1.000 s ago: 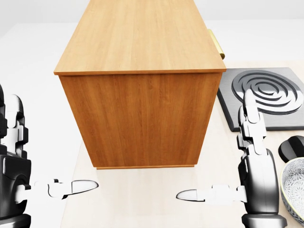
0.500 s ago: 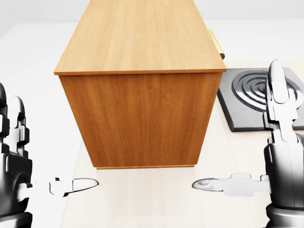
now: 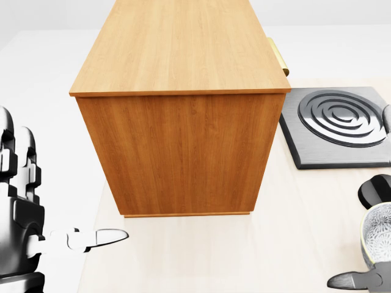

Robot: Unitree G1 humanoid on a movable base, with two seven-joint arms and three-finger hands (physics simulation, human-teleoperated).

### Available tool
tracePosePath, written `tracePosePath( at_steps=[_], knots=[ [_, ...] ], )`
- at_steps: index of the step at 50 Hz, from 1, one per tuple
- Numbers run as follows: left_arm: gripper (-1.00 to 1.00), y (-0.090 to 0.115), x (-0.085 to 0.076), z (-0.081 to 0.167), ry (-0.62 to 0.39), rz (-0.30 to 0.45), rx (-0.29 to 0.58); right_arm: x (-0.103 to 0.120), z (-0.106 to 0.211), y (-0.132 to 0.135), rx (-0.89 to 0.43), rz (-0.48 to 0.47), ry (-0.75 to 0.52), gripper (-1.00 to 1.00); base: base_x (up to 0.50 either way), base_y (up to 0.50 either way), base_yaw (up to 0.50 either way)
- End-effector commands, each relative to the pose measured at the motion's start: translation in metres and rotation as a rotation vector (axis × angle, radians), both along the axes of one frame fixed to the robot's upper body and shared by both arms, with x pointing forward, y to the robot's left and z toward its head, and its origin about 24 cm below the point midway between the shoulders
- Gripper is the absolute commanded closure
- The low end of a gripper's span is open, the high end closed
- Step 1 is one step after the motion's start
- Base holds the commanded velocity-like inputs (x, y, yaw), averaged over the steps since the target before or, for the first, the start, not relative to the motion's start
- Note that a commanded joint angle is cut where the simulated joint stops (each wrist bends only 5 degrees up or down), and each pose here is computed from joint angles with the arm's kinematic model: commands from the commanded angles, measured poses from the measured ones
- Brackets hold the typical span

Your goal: Put the bowl on the top of the cabinet.

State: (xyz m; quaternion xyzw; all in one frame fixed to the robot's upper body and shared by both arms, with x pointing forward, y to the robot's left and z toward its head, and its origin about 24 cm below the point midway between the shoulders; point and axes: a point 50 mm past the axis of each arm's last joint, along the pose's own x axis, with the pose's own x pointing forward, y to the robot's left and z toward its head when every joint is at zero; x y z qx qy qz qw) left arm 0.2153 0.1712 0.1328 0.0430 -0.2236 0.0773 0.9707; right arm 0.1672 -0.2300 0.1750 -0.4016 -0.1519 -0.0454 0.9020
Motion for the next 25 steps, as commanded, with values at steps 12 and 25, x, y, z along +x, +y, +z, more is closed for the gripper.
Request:
tracePosePath(
  at_steps=[12,25],
  knots=[
    [-1.00,-0.002,0.000,-0.002,0.010,-0.009,0.007,-0.029,-0.010,-0.036,-0.126,-0.171,0.177,-1.00,0.00,0.00,0.00],
    [-1.00,-0.002,-0.001,-0.002,0.011,-0.012,0.007,-0.035,-0.019,-0.047,-0.106,-0.228,0.228,-1.00,0.00,0.00,0.00]
  ],
)
